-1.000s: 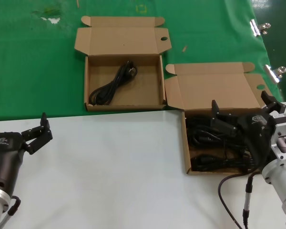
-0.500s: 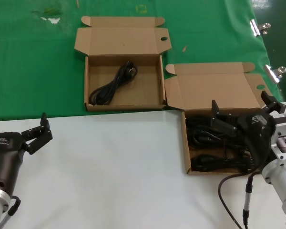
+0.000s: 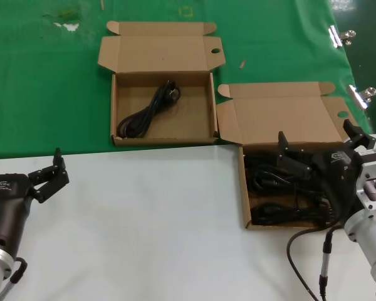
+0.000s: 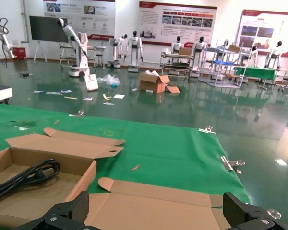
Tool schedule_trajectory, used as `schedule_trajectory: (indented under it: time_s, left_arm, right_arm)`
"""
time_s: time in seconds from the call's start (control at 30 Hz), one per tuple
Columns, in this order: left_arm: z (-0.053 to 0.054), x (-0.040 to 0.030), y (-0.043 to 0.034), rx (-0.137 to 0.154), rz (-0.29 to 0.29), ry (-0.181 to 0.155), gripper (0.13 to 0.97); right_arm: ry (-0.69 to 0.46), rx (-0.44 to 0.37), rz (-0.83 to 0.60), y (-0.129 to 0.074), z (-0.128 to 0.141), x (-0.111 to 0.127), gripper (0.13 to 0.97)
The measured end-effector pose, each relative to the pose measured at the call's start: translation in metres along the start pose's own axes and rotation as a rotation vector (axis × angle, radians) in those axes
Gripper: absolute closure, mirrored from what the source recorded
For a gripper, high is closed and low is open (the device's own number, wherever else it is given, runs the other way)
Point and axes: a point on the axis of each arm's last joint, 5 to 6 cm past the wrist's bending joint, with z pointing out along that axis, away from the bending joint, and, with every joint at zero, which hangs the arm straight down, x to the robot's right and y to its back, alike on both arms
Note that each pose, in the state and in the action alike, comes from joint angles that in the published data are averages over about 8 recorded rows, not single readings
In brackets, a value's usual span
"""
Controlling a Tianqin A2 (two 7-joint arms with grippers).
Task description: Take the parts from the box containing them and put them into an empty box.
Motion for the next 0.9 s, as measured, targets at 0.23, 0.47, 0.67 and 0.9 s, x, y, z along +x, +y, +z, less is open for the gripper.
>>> schedule_trajectory:
  time_s: [0.23,0.47,0.67,0.9]
  left_arm:
    - [0.0,0.0,0.0,0.0,0.0,0.0,0.132]
    - [0.0,0.0,0.0,0.0,0.0,0.0,0.132]
    - [0.0,0.0,0.0,0.0,0.0,0.0,0.132]
    - [0.0,0.0,0.0,0.0,0.0,0.0,0.132]
  right_arm:
    - [0.0,0.0,0.0,0.0,0.0,0.0,0.13]
    - [0.0,0.0,0.0,0.0,0.0,0.0,0.13]
    - [0.0,0.0,0.0,0.0,0.0,0.0,0.13]
    - [0.0,0.0,0.0,0.0,0.0,0.0,0.13]
